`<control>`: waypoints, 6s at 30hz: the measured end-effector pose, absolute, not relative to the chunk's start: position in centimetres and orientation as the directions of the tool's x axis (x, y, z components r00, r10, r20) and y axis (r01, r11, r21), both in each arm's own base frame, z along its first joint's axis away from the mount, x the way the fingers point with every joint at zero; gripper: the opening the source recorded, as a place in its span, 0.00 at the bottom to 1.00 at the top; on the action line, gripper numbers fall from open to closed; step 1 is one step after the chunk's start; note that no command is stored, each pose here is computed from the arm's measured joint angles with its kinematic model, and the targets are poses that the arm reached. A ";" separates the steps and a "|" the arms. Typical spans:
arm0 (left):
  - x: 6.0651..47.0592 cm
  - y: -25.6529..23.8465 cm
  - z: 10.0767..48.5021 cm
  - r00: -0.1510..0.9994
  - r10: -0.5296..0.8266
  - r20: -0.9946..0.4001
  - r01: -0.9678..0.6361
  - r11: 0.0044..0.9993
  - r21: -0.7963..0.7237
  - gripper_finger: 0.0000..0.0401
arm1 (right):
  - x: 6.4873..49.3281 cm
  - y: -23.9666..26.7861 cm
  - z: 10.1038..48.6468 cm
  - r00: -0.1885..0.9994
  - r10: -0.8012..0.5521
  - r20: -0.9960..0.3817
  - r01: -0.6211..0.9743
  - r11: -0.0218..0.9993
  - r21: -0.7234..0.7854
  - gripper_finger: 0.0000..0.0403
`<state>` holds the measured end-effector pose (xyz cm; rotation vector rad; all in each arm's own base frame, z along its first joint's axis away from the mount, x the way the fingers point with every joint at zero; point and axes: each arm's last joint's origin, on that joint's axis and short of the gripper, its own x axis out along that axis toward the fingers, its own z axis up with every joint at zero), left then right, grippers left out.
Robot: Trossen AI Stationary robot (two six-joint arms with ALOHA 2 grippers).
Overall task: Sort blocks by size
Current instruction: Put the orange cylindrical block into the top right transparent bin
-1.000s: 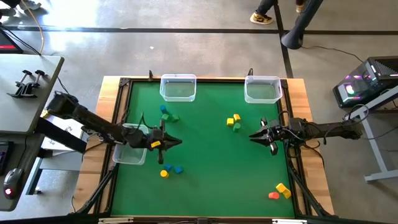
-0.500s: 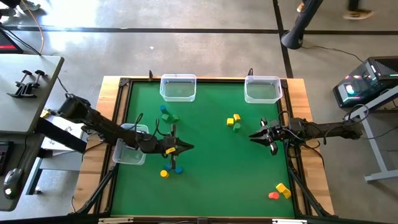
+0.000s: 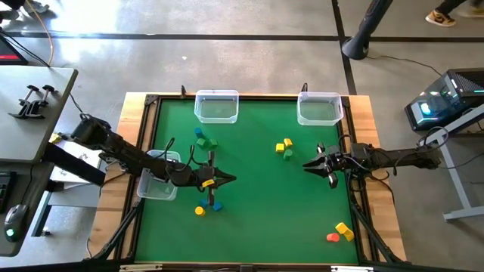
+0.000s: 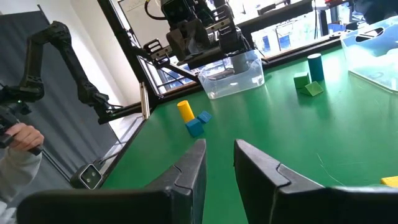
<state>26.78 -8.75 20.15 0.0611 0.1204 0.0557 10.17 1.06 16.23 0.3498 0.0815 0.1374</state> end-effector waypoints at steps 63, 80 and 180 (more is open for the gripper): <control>26.8 -8.6 20.2 0.988 0.103 -0.111 -0.095 0.993 0.074 0.00 | 11.3 4.2 20.1 0.932 0.310 0.188 -0.343 0.923 0.177 0.19; 26.8 -8.6 20.2 0.988 0.104 -0.114 -0.096 0.992 0.076 0.00 | 15.4 5.5 26.4 0.900 0.205 -0.384 -0.198 0.978 0.058 0.20; 27.0 -8.1 20.7 0.991 0.121 -0.065 -0.116 0.991 0.070 0.00 | 12.1 24.4 21.0 0.128 0.164 -0.978 0.161 0.970 0.184 0.71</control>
